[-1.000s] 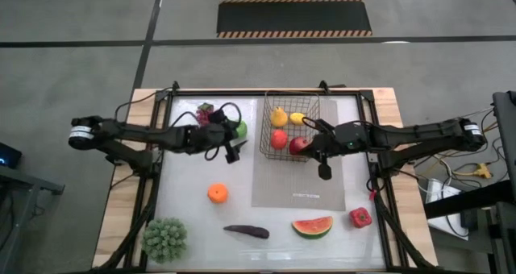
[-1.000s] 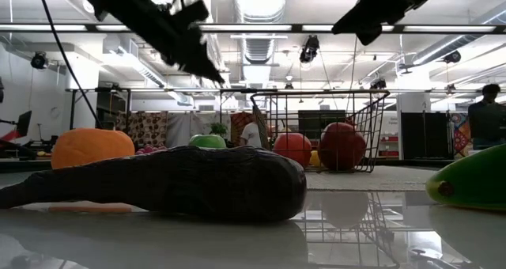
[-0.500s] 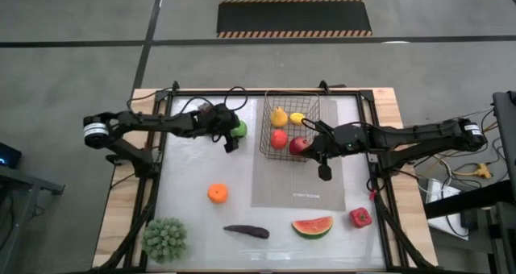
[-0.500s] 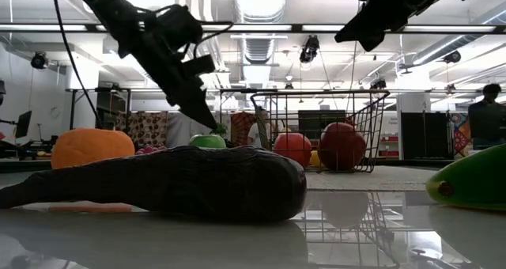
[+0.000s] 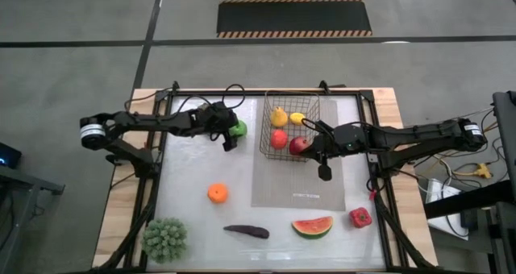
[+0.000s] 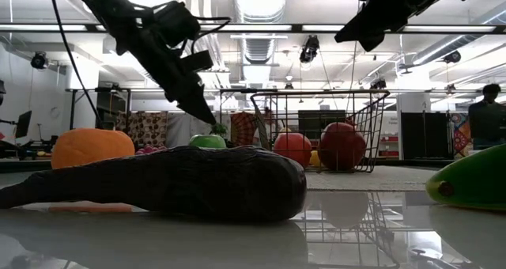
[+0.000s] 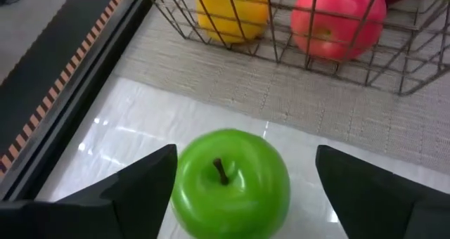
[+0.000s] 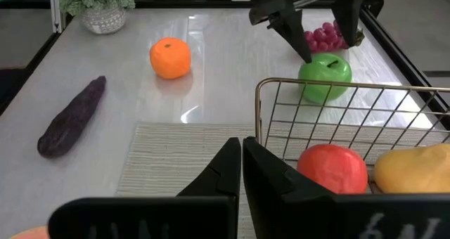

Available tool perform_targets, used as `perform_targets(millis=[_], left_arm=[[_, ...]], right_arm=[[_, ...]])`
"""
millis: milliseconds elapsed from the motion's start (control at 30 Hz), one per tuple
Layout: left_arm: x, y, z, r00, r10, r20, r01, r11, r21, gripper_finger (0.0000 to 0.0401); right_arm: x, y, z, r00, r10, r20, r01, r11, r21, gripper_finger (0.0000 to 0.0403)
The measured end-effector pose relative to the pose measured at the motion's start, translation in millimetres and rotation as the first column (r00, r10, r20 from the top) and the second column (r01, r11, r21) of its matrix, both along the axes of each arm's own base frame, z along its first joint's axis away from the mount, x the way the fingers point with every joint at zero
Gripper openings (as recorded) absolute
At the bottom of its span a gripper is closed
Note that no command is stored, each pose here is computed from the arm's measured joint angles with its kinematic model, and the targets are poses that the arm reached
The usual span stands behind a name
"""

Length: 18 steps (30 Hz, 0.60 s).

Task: Build produce basket
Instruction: Put the green apple into the wire basket

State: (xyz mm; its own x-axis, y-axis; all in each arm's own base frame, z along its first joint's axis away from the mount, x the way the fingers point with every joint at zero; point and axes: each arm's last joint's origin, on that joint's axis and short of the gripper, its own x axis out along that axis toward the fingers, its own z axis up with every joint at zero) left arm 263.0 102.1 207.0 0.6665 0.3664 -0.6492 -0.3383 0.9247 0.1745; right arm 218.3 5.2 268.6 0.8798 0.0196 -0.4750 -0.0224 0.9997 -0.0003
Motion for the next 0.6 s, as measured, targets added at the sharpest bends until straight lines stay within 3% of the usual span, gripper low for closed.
perform_targets(millis=[233,600], left_arm=[[-1,0,0,1.000,0.004,-0.002,-0.004,1.000,-0.008,0.0395],[-12,0,-19,0.999,0.017,-0.034,-0.017,1.000,-0.009,0.0374]], right_arm=[[0,0,0,1.000,0.000,0.000,0.000,1.000,0.000,0.0009],[0,0,0,1.000,-0.003,-0.001,0.003,1.000,0.006,0.0009]])
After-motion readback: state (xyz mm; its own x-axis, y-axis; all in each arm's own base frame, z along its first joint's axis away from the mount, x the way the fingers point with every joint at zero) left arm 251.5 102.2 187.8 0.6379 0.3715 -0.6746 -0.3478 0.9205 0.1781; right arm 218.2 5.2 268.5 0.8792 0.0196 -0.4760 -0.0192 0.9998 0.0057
